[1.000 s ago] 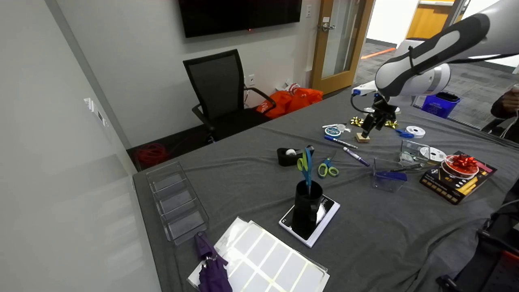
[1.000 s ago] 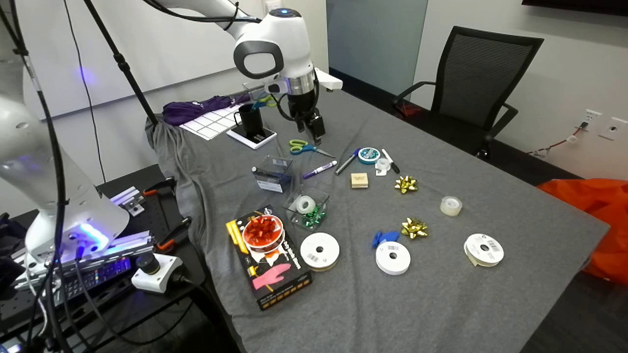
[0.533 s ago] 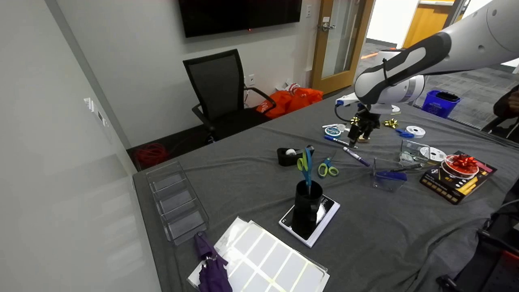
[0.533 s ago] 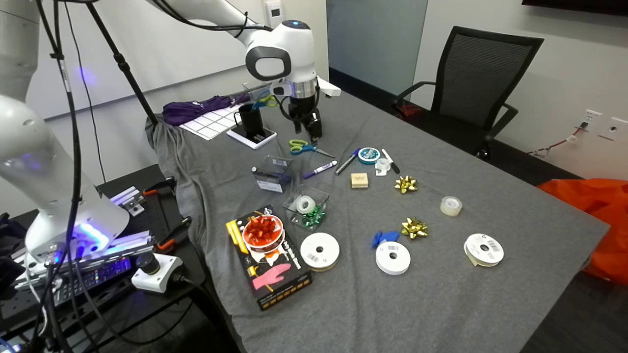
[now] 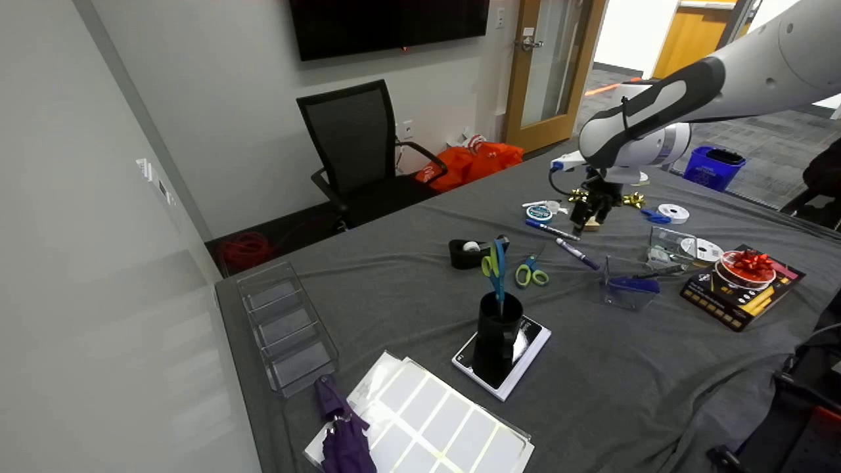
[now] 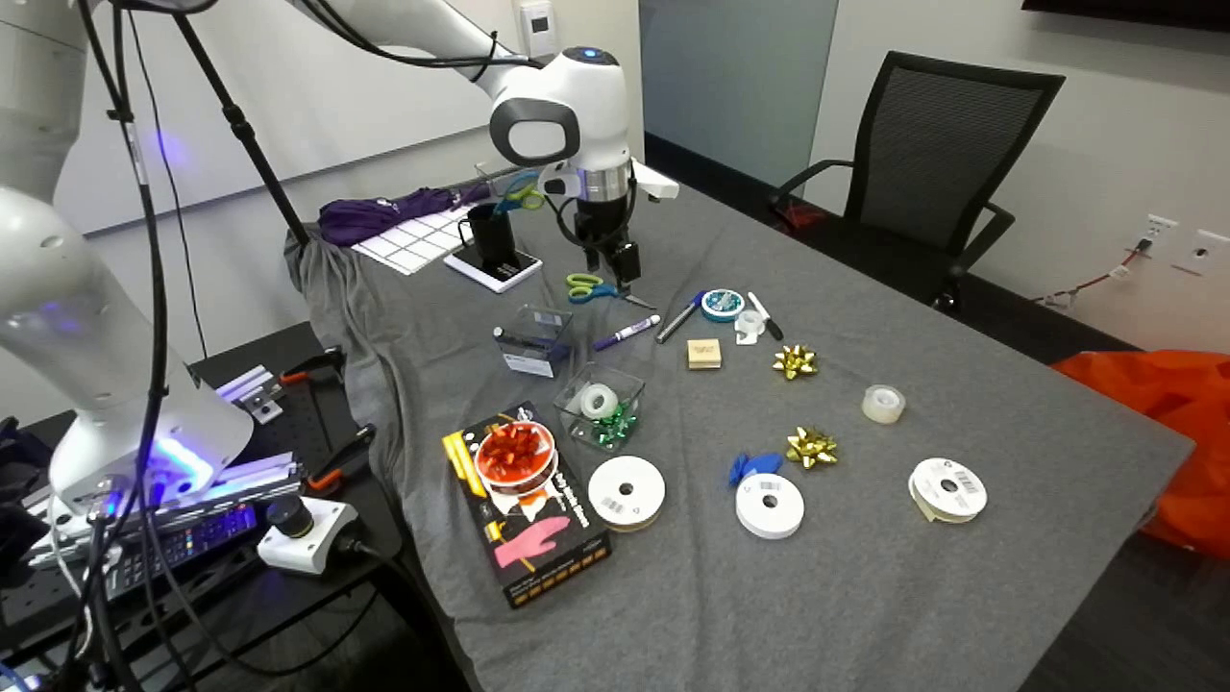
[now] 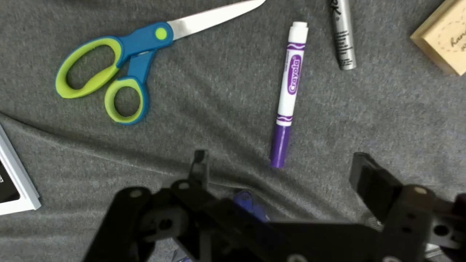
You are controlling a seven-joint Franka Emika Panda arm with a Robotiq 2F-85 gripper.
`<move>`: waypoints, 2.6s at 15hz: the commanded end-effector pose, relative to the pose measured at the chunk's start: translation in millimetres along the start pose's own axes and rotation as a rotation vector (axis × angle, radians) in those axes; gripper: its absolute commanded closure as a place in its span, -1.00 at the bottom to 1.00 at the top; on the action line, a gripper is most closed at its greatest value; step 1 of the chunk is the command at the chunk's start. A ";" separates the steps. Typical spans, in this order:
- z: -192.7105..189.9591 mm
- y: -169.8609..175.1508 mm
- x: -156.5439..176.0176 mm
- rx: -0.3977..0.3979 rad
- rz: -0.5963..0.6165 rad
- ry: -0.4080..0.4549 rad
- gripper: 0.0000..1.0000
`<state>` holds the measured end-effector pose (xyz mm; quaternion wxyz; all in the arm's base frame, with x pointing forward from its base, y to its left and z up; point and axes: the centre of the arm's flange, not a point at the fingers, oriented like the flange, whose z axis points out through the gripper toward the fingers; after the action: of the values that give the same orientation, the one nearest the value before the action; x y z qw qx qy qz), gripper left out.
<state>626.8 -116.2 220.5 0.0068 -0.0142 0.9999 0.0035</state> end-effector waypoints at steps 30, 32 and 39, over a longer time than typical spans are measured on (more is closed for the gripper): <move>91.4 -23.9 30.2 0.028 -0.022 -0.239 -1.00; 94.4 -22.0 30.4 0.034 -0.021 -0.246 -1.00; 107.0 -18.5 30.1 0.043 -0.006 -0.255 -0.86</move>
<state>602.1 -134.5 121.6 0.1226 -0.0237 0.9921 -0.0145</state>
